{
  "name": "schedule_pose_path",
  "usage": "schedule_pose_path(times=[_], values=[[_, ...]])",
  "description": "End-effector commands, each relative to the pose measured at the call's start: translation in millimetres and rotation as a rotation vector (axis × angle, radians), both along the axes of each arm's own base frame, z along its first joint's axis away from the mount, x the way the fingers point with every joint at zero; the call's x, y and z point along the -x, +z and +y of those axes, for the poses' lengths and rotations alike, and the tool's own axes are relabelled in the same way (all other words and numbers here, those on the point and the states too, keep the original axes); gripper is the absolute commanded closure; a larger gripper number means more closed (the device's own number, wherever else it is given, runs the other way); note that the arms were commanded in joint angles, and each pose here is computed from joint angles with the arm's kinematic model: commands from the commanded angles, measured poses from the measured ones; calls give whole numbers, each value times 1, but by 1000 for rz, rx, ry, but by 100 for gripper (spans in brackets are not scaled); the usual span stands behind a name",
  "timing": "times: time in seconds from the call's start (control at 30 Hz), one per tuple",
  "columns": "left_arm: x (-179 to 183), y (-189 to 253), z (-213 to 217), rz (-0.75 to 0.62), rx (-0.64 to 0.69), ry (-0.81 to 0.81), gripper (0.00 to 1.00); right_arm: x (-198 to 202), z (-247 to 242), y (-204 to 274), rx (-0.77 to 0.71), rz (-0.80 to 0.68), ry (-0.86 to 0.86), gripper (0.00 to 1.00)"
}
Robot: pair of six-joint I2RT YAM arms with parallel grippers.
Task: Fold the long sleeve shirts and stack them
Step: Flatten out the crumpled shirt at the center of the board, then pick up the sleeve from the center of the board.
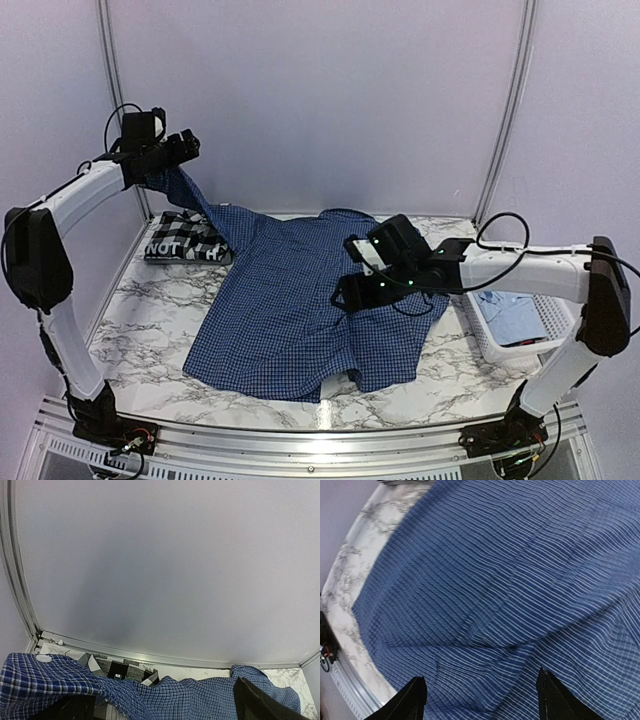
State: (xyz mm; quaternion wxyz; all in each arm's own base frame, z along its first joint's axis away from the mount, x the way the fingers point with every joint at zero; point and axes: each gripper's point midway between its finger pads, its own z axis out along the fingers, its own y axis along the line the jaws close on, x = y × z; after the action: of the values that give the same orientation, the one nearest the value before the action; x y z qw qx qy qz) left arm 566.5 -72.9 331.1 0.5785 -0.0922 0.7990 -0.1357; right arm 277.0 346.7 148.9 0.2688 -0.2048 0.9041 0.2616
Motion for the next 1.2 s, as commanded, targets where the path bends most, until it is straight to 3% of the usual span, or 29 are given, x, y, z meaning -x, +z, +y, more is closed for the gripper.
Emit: schedule_pose_path(times=[0.0, 0.33, 0.53, 0.7, 0.8, 1.17], values=[[6, 8, 19, -5, -45, 88, 1, -17, -65, -3, 66, -21, -229, 29], [41, -83, 35, 222, 104, 196, 14, -1, -142, -34, 189, 45, -388, 28], [65, -118, 33, 318, 157, 176, 8, 9, -178, -46, 208, 80, -495, 29], [81, -112, 22, 316, 168, 110, 4, 13, -203, -55, 213, 99, -590, 36], [95, -107, -5, 312, 152, 8, 5, 15, -219, -60, 229, 107, -650, 46], [191, -108, -170, 306, -5, -466, 22, -4, -216, -77, 160, 119, -705, 48]])
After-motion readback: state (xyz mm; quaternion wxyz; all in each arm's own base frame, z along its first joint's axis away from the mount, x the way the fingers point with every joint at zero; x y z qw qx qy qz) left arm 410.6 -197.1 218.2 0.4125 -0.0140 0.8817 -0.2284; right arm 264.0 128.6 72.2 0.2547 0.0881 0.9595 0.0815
